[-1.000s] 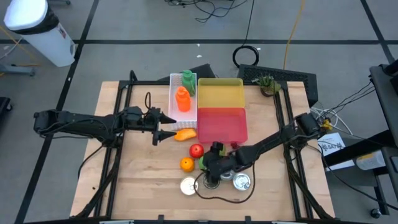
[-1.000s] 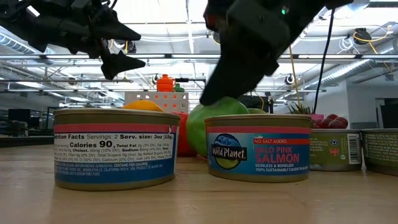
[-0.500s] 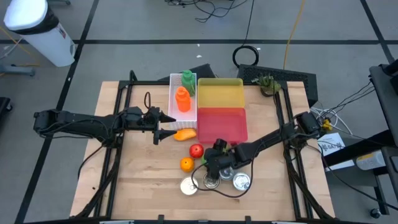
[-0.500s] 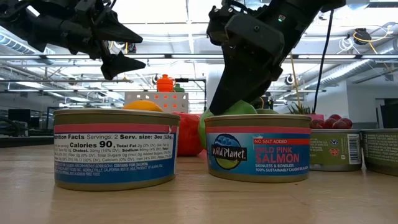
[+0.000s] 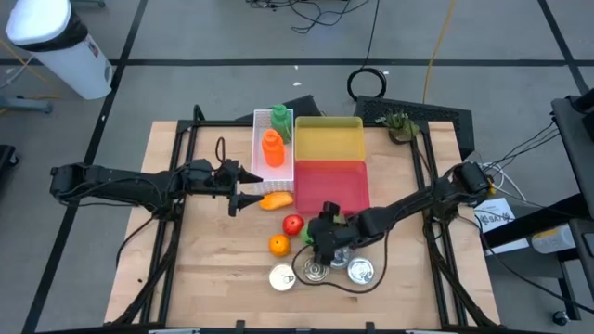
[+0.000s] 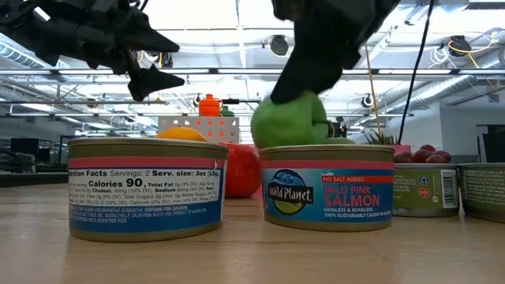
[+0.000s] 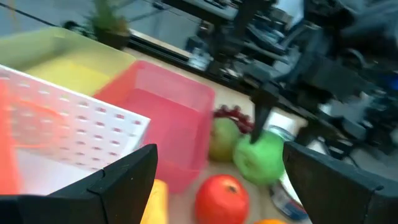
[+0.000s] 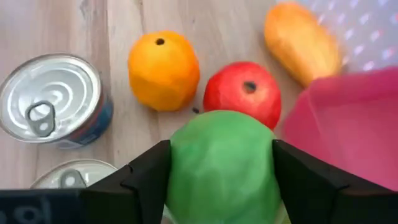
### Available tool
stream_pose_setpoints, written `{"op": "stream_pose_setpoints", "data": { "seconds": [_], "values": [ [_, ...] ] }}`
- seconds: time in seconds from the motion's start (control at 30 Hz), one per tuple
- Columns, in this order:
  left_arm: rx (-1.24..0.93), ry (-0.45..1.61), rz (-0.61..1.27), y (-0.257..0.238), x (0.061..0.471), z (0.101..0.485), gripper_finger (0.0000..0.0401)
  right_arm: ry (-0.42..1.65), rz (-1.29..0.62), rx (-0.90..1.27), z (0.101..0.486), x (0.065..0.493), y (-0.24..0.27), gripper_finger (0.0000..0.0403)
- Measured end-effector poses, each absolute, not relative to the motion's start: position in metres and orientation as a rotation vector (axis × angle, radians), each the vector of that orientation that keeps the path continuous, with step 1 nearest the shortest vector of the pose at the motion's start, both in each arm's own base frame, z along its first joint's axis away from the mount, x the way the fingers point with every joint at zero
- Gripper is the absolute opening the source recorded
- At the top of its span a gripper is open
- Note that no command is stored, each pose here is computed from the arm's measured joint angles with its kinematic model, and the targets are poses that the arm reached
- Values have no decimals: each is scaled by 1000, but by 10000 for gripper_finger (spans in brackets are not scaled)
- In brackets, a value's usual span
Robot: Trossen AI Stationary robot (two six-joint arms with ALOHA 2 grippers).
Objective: Pick & Place Food Item
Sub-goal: Put the green apple into the yellow bin
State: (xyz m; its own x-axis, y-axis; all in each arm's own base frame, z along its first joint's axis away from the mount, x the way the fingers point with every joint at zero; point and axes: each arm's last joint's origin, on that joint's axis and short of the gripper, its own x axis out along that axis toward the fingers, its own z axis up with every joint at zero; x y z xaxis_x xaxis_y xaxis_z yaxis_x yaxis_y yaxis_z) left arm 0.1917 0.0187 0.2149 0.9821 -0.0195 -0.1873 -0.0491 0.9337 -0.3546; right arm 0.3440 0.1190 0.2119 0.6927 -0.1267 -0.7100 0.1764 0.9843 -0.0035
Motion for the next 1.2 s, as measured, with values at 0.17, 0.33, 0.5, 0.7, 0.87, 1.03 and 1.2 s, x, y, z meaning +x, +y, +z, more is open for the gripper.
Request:
{"op": "stream_pose_setpoints", "data": {
  "seconds": [0.17, 0.33, 0.5, 0.7, 0.87, 1.03, 1.2],
  "values": [
    [-351, 213, -219, 0, 194, 215, 358, 661, -104, -13, 229, 342, 133, 235],
    [-309, 209, -434, -30, 202, 212, 357, 513, -14, -100, 244, 344, 150, 234],
    [-283, 174, -403, -57, 219, 203, 356, 409, 47, -165, 254, 344, 162, 235],
    [-303, 217, -442, -71, 258, 212, 358, 393, 59, -181, 255, 343, 166, 235],
    [-278, 345, -496, -85, 285, 213, 354, 410, 67, -180, 253, 342, 166, 233],
    [-260, 395, -488, -86, 299, 208, 357, 410, 86, -188, 253, 339, 172, 234],
    [-258, 391, -450, -82, 302, 205, 354, 364, 83, -206, 258, 340, 174, 232]
  ]
}}
